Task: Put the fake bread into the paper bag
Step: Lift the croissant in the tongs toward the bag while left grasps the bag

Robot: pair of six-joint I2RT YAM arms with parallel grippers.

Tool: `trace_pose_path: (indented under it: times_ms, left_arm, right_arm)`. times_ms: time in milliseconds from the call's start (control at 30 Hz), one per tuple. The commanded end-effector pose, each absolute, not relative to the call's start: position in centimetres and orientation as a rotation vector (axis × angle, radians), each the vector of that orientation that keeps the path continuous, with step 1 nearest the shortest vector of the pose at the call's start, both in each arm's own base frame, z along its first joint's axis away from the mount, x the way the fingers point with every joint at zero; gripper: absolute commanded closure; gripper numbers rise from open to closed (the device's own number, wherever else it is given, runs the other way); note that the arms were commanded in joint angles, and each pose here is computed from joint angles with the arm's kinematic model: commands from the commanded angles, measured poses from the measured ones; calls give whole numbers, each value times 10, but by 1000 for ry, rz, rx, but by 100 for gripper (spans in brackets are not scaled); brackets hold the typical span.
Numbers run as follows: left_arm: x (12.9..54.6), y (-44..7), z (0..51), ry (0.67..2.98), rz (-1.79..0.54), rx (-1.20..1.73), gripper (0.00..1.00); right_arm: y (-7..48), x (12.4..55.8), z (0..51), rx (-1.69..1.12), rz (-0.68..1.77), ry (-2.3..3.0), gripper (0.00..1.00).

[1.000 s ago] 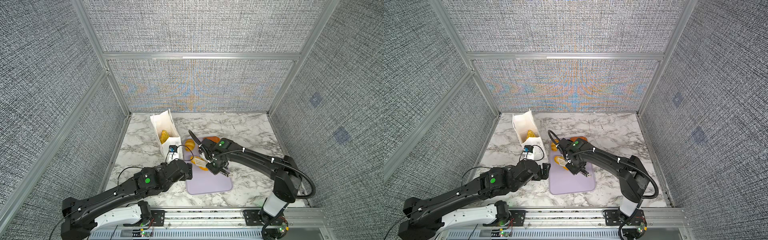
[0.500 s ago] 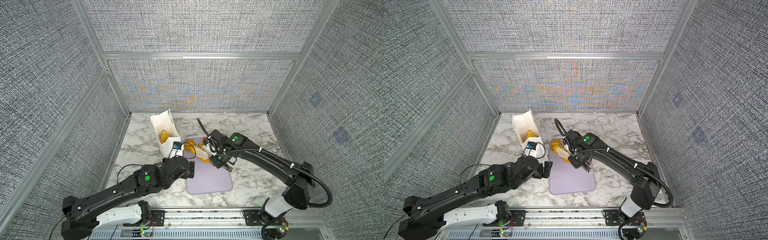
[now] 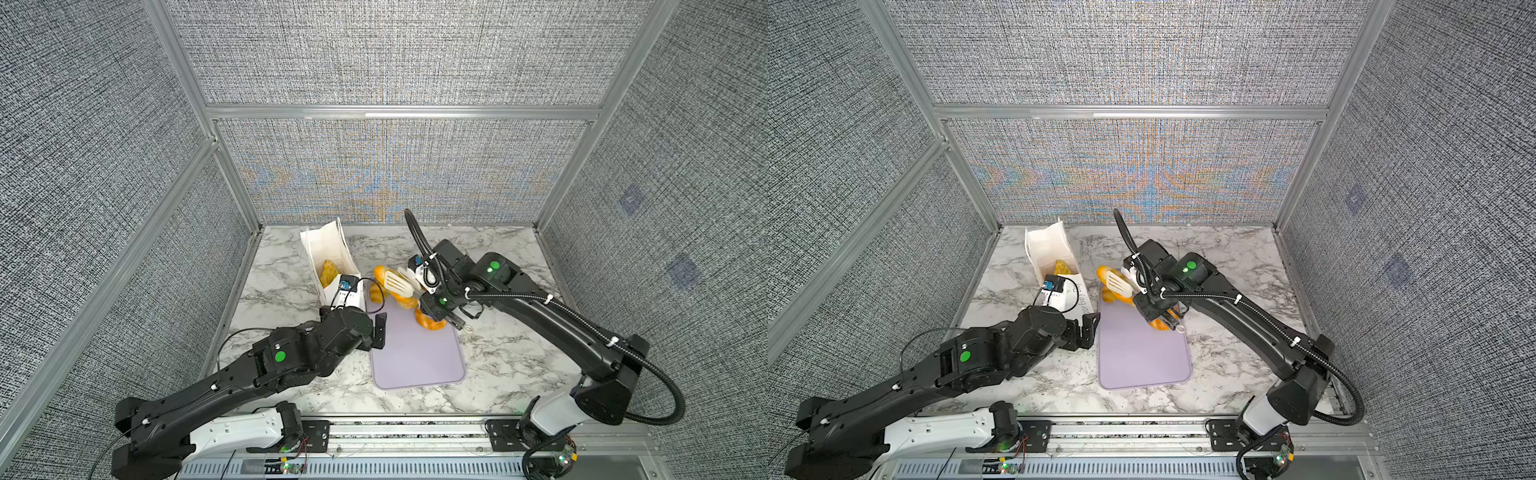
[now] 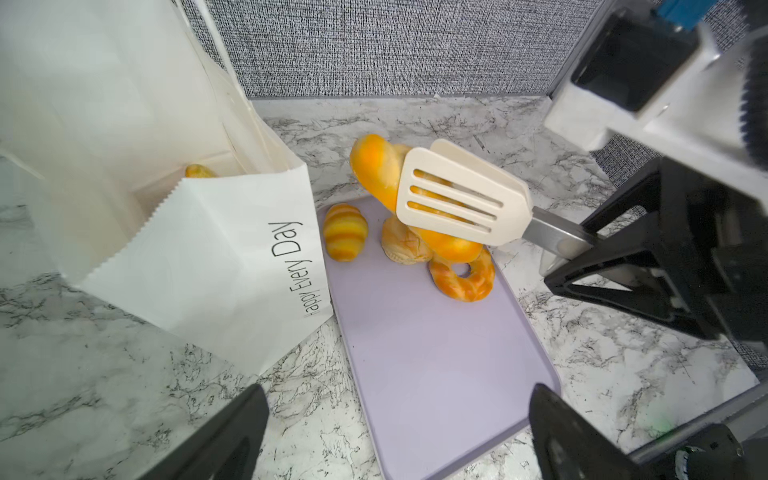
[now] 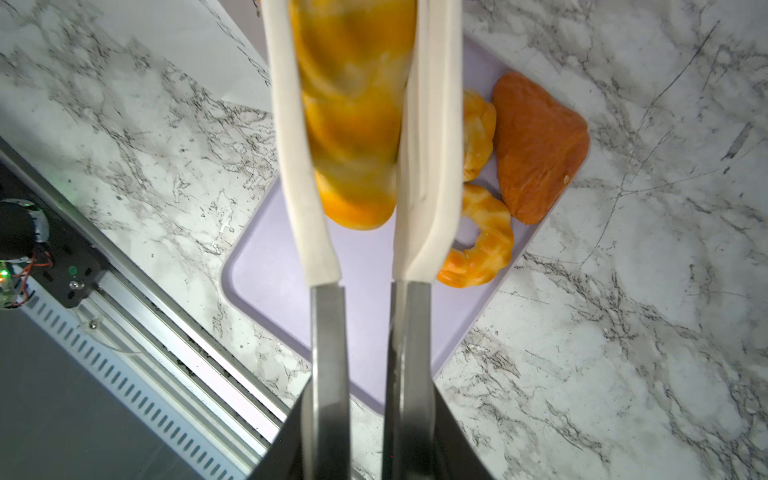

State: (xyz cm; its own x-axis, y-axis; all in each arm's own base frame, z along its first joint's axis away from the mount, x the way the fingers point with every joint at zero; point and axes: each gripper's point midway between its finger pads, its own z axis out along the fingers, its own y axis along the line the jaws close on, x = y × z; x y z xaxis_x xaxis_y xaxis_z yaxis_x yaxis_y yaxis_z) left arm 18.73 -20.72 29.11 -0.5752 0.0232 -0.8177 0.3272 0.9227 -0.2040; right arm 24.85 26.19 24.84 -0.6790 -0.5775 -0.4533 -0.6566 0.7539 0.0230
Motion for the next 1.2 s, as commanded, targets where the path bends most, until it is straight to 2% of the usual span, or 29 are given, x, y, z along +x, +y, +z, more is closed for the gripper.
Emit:
trace_pose_path:
  times_ms: [0, 600, 1167]
  left_arm:
    - [191, -195, 303, 2115, -373, 228, 1]
    - [199, -160, 369, 1951, -344, 100, 1]
    - [195, -129, 368, 1931, -328, -4, 1]
  right_arm:
    - [265, 249, 263, -926, 286, 2504, 67]
    - [291, 262, 339, -882, 443, 2317, 67]
    - [364, 252, 397, -943, 737, 2140, 67]
